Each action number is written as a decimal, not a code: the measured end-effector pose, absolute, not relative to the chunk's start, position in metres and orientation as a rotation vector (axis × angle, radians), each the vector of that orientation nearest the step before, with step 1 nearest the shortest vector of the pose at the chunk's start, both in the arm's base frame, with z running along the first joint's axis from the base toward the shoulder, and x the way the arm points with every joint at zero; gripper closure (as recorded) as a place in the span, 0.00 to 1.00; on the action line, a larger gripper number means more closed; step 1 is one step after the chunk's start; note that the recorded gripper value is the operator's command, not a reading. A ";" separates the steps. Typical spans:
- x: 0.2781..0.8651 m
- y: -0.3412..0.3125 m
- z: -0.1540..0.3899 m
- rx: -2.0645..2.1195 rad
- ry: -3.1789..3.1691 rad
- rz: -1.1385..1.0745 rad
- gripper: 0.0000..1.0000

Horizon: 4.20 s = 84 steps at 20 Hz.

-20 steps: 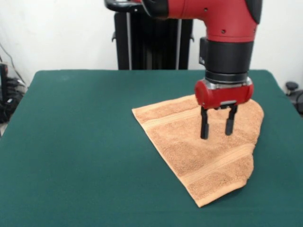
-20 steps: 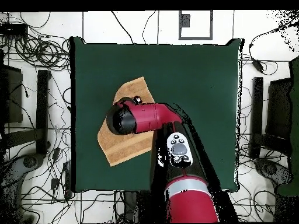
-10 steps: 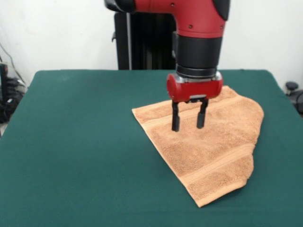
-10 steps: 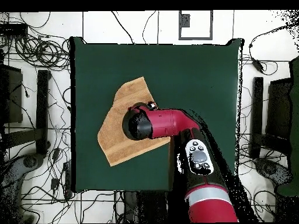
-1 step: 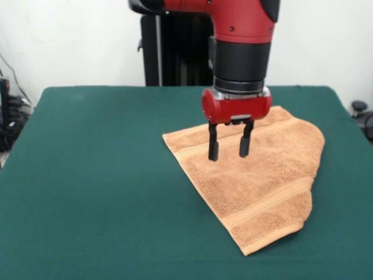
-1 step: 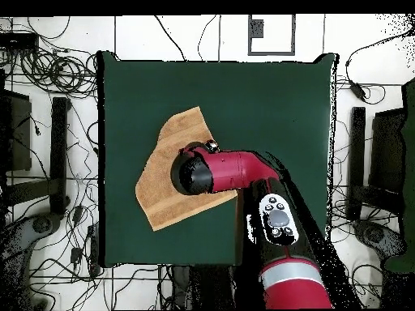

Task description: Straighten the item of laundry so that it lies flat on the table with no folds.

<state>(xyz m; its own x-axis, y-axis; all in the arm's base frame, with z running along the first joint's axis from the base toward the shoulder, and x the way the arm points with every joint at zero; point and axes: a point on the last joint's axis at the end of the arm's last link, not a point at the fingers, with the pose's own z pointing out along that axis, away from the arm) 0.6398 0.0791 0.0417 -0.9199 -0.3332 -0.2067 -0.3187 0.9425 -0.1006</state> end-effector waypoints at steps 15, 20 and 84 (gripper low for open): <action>0.632 0.181 0.039 -0.599 2.853 -0.124 0.00; 0.636 0.223 0.034 -0.518 2.854 -0.141 0.00; 0.629 0.123 0.034 0.273 2.964 -0.442 0.00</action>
<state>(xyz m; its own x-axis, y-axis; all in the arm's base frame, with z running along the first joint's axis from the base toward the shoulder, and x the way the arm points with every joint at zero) 0.6290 0.1228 0.0345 -0.9748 0.1587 -0.1566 0.1975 0.9406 -0.2761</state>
